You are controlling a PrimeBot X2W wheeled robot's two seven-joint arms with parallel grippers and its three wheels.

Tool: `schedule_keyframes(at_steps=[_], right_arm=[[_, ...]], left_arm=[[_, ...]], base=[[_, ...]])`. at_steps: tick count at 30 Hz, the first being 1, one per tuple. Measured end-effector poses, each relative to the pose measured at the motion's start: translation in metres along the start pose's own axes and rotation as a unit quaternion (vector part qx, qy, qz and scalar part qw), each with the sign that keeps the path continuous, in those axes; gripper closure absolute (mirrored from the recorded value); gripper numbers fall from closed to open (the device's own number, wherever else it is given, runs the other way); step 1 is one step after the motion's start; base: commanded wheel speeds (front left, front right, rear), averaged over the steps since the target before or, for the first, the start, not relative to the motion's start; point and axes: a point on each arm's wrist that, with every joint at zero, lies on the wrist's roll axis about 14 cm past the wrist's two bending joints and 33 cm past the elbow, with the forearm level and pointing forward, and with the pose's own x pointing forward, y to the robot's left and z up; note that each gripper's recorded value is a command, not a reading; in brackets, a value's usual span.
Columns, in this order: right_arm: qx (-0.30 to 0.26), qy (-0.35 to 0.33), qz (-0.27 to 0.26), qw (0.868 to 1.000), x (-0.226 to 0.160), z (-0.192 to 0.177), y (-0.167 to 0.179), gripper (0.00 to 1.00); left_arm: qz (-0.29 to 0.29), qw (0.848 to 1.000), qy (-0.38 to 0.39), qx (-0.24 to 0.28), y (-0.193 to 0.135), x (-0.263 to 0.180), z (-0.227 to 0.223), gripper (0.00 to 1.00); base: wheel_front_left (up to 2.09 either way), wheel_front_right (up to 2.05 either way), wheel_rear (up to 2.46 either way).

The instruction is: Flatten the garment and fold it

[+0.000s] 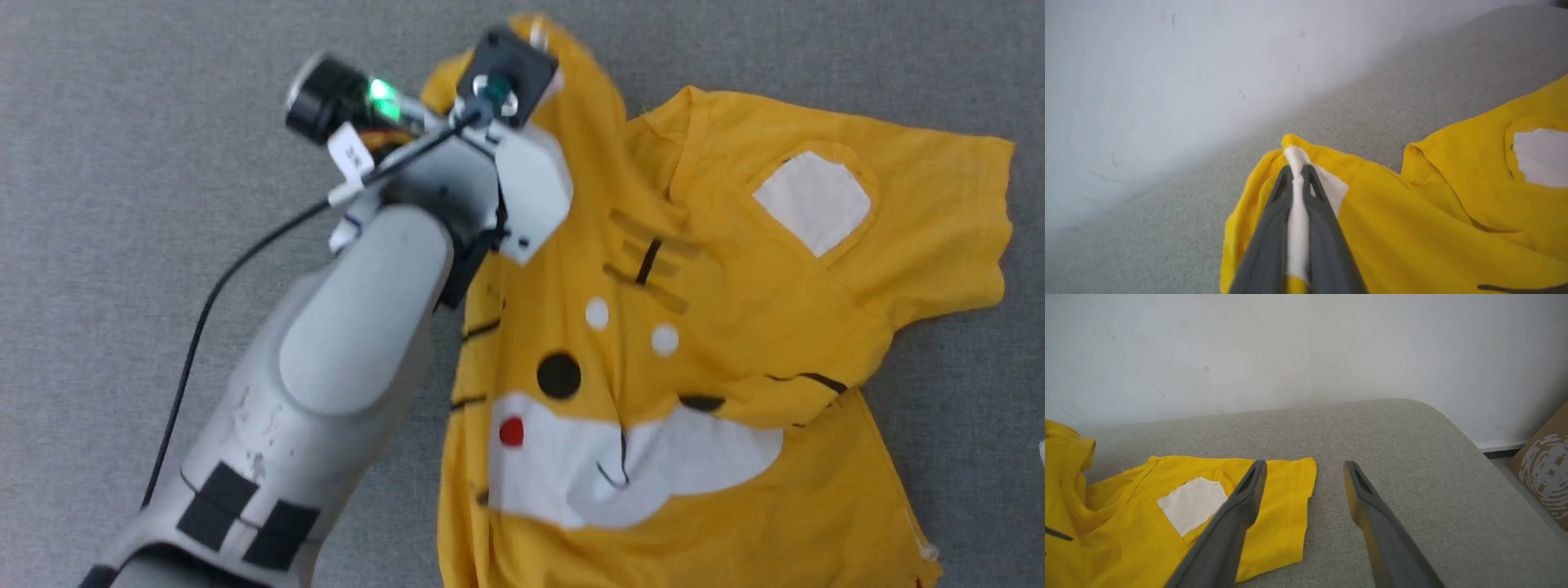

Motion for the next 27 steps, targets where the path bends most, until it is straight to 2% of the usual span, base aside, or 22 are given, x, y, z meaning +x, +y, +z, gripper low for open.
schedule_keyframes(at_steps=[4, 6, 7, 8, 14, 18, 22, 24, 27], right_arm=[[0.000, 0.004, 0.002, 1.000, 0.009, -0.006, 0.002, 0.00], [0.000, 0.006, -0.001, 1.000, 0.011, -0.009, 0.001, 0.00], [-0.001, 0.008, -0.004, 1.000, 0.010, -0.010, -0.001, 0.00], [-0.002, 0.011, -0.007, 1.000, 0.010, -0.012, -0.003, 0.00], [-0.002, 0.019, -0.023, 1.000, 0.007, -0.019, -0.014, 0.00], [0.000, 0.013, -0.021, 1.000, 0.007, -0.015, -0.013, 0.00], [0.005, 0.007, -0.013, 1.000, 0.004, -0.009, -0.008, 0.00], [0.008, 0.006, -0.008, 1.000, 0.002, -0.006, -0.005, 0.00], [0.011, 0.003, 0.002, 1.000, -0.001, -0.002, 0.001, 0.00]], left_arm=[[0.016, 0.999, -0.034, -0.002, 0.010, 0.023, 0.014, 1.00], [0.009, 1.000, -0.017, -0.006, 0.005, 0.033, 0.001, 0.55], [0.004, 1.000, -0.004, -0.011, 0.000, 0.037, -0.009, 0.14], [0.000, 1.000, 0.006, -0.017, -0.004, 0.040, -0.017, 0.00], [-0.015, 0.998, -0.008, -0.066, -0.020, 0.048, -0.025, 0.00], [-0.004, 0.993, -0.071, -0.089, -0.013, 0.039, 0.006, 0.00], [0.012, 0.984, -0.133, -0.117, -0.009, 0.013, 0.038, 0.00], [0.024, 0.983, -0.130, -0.127, -0.008, -0.005, 0.034, 0.00], [0.046, 0.987, -0.076, -0.135, -0.004, -0.034, 0.002, 0.00]], base=[[0.00, 0.00, 0.00], [0.00, 0.00, 0.00], [0.00, 0.00, 0.00], [0.00, 0.00, 0.00], [0.00, 0.00, 0.00], [0.00, 0.00, 0.00], [0.00, 0.00, 0.00], [0.00, 0.00, 0.00], [0.00, 0.00, 0.00]])
